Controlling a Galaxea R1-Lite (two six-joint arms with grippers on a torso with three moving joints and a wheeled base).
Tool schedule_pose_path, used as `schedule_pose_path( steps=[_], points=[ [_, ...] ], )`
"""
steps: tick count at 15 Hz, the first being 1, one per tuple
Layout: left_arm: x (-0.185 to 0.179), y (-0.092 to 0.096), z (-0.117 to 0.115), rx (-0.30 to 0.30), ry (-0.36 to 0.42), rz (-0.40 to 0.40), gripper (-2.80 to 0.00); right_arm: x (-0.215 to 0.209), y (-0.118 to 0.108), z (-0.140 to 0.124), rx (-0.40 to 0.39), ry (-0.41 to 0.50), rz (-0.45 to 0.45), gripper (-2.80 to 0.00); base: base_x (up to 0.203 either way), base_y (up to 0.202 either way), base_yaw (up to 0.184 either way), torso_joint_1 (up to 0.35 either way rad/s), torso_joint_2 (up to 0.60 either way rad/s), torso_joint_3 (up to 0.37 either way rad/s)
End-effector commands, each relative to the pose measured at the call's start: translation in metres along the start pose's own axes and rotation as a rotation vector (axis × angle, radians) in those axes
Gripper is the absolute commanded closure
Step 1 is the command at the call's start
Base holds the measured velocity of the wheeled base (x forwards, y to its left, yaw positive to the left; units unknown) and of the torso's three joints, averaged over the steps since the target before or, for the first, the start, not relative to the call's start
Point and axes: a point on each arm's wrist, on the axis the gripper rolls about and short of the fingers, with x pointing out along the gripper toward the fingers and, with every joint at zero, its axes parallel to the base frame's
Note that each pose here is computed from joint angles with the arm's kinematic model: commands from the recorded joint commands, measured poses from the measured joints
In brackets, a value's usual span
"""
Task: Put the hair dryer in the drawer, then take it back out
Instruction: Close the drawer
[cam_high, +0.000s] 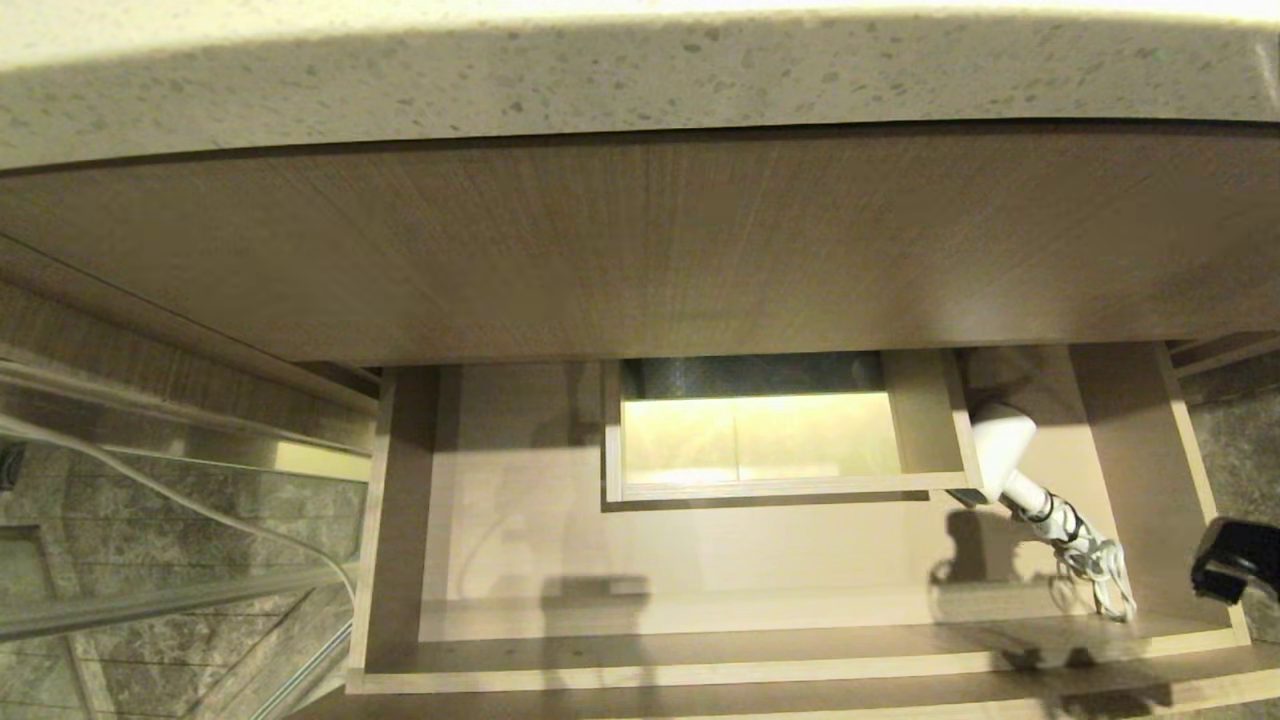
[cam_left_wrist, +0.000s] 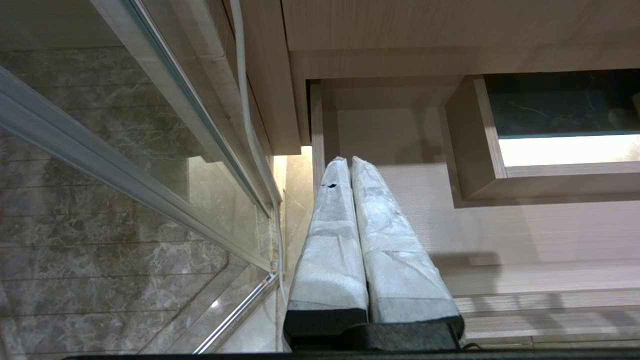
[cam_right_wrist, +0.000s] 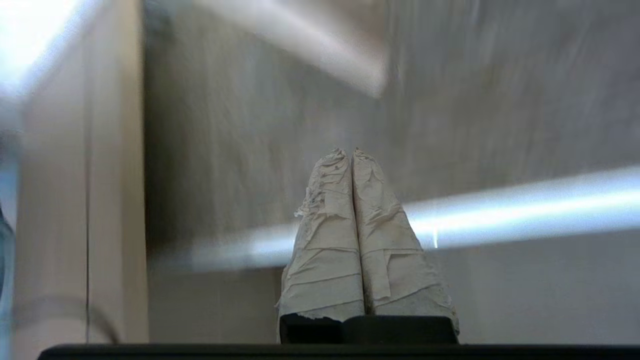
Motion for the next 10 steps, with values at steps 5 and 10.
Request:
schedule_pose_path(
  steps=[5, 10],
  points=[
    [0.001, 0.0, -0.011, -0.001, 0.038, 0.0, 0.0, 0.033, 0.002, -0.035, 0.115, 0.34, 0.173, 0.0, 0.0, 0.0, 0.0, 0.0, 0.0, 0.0],
    [0.001, 0.0, -0.011, -0.001, 0.038, 0.0, 0.0, 0.084, 0.001, -0.021, 0.195, 0.466, 0.311, 0.0, 0.0, 0.0, 0.0, 0.0, 0.0, 0.0]
  ],
)
